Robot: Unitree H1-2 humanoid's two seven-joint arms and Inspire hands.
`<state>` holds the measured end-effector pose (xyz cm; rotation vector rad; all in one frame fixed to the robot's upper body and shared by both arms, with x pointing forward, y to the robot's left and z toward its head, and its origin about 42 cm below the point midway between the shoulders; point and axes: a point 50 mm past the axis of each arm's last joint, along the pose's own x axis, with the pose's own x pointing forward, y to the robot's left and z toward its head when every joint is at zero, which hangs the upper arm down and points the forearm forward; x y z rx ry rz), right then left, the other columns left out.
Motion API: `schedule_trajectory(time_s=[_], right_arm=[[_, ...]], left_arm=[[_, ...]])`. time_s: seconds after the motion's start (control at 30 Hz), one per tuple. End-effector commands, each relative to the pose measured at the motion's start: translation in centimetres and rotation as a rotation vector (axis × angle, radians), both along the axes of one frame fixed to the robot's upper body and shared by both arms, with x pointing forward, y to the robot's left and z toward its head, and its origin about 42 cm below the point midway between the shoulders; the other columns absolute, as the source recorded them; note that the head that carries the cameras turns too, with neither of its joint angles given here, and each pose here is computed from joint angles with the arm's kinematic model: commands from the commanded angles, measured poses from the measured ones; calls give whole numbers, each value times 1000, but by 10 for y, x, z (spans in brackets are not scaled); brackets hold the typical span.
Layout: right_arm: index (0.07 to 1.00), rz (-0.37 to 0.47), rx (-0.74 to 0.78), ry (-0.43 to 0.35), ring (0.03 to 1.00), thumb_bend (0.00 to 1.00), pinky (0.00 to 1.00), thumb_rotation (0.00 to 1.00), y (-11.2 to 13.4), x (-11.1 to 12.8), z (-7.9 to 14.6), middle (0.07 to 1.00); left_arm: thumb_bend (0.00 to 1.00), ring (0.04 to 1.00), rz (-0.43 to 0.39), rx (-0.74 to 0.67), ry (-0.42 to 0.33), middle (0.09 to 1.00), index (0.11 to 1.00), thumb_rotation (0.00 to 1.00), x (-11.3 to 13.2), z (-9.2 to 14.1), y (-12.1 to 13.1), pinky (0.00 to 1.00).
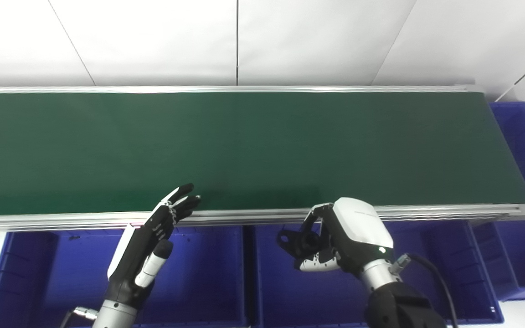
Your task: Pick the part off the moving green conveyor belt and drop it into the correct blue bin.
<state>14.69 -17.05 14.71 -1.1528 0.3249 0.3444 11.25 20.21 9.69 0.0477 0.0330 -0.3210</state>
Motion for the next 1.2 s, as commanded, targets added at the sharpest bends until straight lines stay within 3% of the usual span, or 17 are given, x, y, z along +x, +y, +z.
schedule_trajectory(time_s=[0.0,0.17,0.23,0.33,0.37,0.4,0.43,0.5,0.53,0.63,0.93,1.07,1.17], right_arm=[[489,9,-7,-48,226,494,158,149,1,2,3,321],[490,23,-75,17,261,494,186,153,1,4,-15,360],[493,46,-118,47,365,494,271,153,3,2,-23,468],[494,62,-190,90,299,502,213,159,7,1,-33,414],[601,64,-216,108,311,605,219,326,8,1,-35,437],[644,72,-253,121,339,668,237,406,9,1,-36,466],[677,77,-282,130,431,772,301,495,10,0,-37,563],[697,79,-312,149,500,841,351,548,11,0,-36,636],[722,77,-316,159,590,905,461,579,12,0,-35,702],[759,79,-315,191,680,985,562,642,13,-1,-31,763],[764,86,-301,209,713,1000,595,653,10,-1,-28,794],[760,101,-303,206,677,1000,565,666,8,-3,-26,759],[752,110,-180,176,657,1000,520,654,4,-7,-21,753]], left_arm=[[689,848,-7,1,-41,823,873,909,1,11,0,850],[684,847,-11,-16,-37,821,877,899,0,9,-3,855],[691,848,-8,-18,-34,819,875,897,0,10,-5,862],[694,846,-6,-23,-32,816,872,894,0,11,-7,857],[691,844,-6,-23,-34,816,872,894,0,11,-7,853],[690,843,-7,-23,-35,816,872,894,0,11,-7,851],[694,844,-7,-24,-34,816,871,895,0,11,-7,852],[700,844,-7,-25,-32,816,870,893,0,11,-7,854],[703,846,-7,-26,-32,817,871,894,0,11,-7,856],[694,845,-6,-30,-36,815,866,890,0,9,-8,853],[701,843,-13,-16,-34,813,865,898,2,7,-12,852],[699,848,-14,-13,-32,816,864,897,2,6,-16,853],[704,838,-11,3,-35,814,858,905,1,4,-21,838]])
